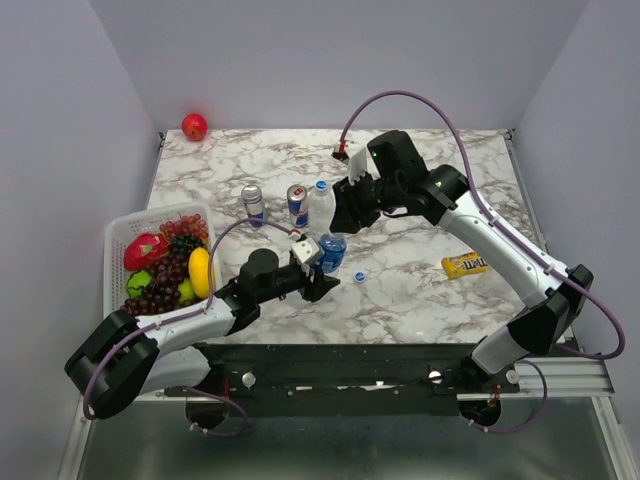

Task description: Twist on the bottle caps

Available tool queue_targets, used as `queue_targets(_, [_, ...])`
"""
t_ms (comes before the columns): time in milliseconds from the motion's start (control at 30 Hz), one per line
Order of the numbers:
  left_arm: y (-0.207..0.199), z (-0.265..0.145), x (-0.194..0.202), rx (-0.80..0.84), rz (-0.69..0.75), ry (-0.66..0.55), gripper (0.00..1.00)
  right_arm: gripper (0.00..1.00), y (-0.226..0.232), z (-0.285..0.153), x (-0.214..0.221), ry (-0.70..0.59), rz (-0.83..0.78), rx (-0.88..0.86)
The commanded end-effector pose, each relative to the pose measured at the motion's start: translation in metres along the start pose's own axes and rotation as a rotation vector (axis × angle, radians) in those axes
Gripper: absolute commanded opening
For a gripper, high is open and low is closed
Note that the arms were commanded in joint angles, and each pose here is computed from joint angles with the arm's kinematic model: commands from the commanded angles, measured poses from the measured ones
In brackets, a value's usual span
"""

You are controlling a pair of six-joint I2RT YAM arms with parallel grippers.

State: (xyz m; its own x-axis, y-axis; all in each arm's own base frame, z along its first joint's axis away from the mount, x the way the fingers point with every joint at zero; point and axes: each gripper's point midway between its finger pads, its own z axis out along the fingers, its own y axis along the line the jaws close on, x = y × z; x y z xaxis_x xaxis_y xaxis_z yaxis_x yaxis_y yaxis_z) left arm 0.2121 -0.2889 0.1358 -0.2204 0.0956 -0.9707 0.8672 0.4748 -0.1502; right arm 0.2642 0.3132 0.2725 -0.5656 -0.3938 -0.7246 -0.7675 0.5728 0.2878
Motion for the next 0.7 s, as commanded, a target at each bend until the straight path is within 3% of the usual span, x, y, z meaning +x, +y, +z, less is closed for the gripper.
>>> queue_targets(0, [-0.005, 0.0, -0.037, 0.028, 0.103, -0.121, 0.0, 0.53, -0.013, -0.004, 0.007, 0.038, -0.034, 0.045])
queue_targets(300, [-0.004, -0.002, -0.029, 0.029, 0.109, -0.095, 0.0, 0.8, 0.0, -0.024, 0.002, 0.059, -0.123, -0.012])
queue_targets(467, [0.002, -0.005, -0.019, 0.033, 0.142, -0.055, 0.0, 0.86, 0.001, -0.045, 0.013, 0.127, -0.192, -0.063])
queue_targets(667, [0.001, -0.017, 0.012, 0.165, 0.309, 0.095, 0.0, 0.86, 0.021, -0.083, 0.01, 0.02, -0.565, -0.344])
